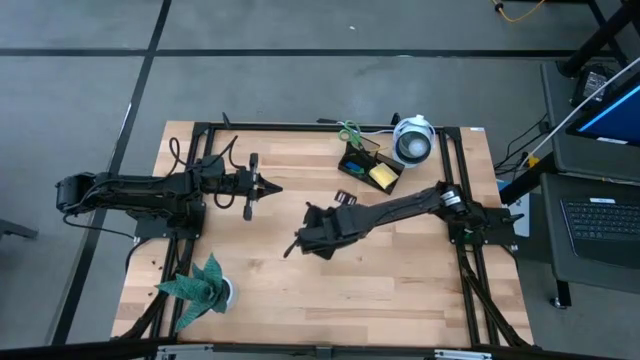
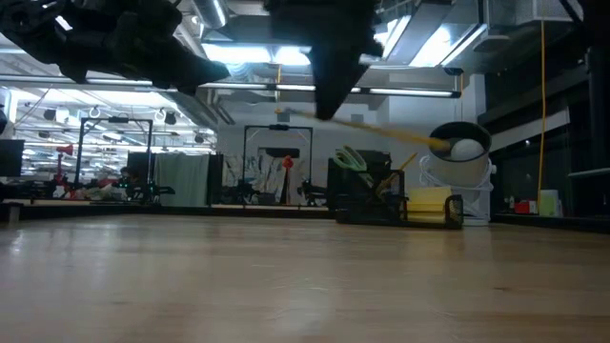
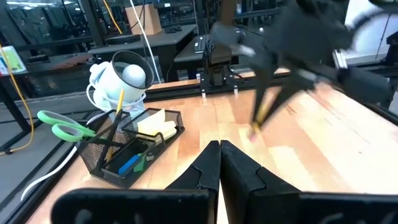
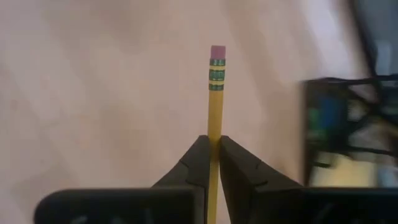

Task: Pick and place office supplies into organizer
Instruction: Put the yellow pencil into the metal mesh desk organizer

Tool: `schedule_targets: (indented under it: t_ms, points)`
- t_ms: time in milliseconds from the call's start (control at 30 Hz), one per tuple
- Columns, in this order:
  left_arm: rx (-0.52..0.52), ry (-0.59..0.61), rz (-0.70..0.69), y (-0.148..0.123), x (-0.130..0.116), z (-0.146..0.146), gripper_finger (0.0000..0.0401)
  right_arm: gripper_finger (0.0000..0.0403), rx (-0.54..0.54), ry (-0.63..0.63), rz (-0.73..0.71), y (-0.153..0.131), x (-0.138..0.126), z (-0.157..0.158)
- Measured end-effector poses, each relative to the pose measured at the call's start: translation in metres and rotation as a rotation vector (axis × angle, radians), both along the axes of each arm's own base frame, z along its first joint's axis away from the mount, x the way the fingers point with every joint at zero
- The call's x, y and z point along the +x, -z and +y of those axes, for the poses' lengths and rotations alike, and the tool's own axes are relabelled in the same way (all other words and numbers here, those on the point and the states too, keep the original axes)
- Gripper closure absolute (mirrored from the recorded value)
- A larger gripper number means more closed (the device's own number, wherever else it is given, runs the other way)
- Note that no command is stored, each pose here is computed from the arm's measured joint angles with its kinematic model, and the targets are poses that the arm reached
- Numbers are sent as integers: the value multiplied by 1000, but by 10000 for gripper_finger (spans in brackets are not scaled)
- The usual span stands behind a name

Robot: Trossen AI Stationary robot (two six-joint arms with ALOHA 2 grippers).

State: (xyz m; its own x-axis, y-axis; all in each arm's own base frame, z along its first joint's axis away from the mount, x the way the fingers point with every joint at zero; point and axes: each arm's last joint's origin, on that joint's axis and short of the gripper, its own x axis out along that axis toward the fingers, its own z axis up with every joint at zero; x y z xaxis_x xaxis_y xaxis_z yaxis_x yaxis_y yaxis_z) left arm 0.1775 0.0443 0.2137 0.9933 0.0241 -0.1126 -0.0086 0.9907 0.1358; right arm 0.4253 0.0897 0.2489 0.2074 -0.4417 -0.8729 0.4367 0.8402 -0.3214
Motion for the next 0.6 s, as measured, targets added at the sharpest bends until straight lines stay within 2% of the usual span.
schedule_targets:
  t_ms: [333,600]
  points:
    - [-26,-3,3,0,0,0,399,371,-96,-21,-100,-64,-31,-13]
    - [-28,-3,4,1,0,0,394,371,-145,-46,-173,-109,-54,-40]
